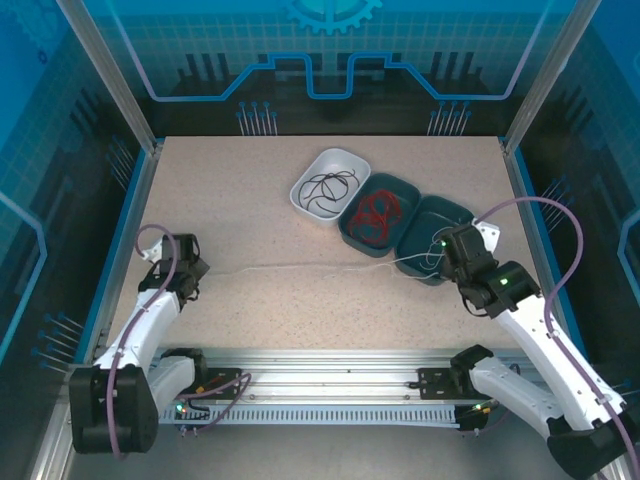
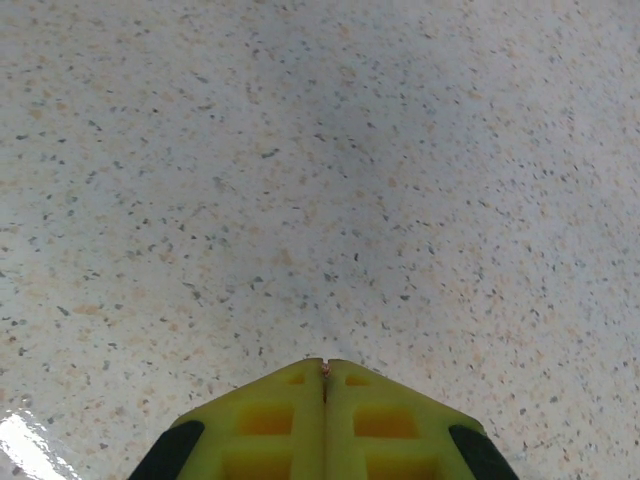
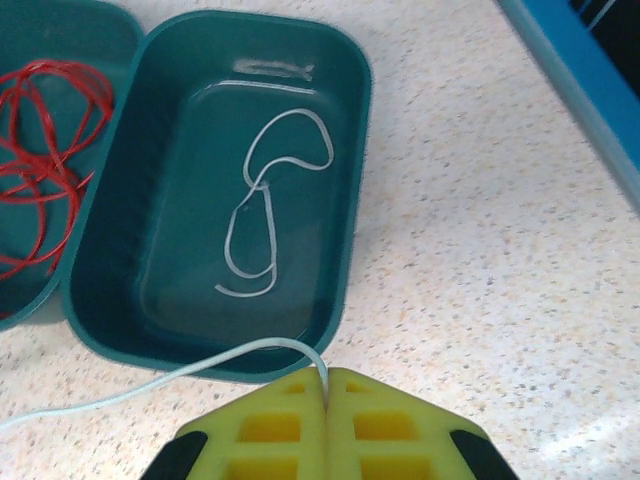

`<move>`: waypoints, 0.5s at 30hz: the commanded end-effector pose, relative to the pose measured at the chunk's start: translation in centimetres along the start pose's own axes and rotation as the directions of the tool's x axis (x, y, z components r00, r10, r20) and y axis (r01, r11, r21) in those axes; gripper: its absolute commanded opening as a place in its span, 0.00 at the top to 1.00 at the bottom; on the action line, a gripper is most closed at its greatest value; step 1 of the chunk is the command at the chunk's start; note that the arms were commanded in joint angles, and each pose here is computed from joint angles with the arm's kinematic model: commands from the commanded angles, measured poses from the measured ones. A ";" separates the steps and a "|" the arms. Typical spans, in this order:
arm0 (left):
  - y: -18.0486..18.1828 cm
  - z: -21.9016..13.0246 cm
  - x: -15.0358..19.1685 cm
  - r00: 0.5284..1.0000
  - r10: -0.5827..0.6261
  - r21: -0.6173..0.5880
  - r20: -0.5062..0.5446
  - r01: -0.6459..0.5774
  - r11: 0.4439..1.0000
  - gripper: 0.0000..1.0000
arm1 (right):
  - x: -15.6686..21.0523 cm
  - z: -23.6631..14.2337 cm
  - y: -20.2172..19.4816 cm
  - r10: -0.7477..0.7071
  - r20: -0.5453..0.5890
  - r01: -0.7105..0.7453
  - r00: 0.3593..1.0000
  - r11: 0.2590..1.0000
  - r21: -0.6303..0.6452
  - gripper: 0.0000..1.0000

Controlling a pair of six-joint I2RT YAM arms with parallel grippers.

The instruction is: Untangle the cables

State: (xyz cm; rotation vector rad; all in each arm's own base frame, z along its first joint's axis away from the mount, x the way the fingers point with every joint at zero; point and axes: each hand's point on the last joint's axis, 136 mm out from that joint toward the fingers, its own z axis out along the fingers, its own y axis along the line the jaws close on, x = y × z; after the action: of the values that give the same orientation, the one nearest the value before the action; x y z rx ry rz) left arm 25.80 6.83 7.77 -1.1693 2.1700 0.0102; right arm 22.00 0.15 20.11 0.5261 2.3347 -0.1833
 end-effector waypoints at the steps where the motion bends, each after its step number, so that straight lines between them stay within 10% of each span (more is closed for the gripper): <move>1: 0.6 0.2 0.2 0.997 -0.070 0.009 -0.017 0.070 0.997 1.00 | -0.7 -0.6 -2.6 0.017 0.020 -0.019 1.000 0.996 0.090 1.00; 15: 3.4 2.5 -1.9 0.966 -0.260 -0.060 0.002 0.259 0.964 1.00 | -1.4 -2.9 -6.7 0.081 0.075 -0.094 0.994 0.979 0.182 1.00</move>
State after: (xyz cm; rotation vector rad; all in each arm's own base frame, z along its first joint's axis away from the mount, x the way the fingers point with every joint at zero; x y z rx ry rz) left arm 24.81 10.77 5.91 -1.4390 2.0638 0.0120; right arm 19.62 -3.82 21.69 0.6595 2.2715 -0.2846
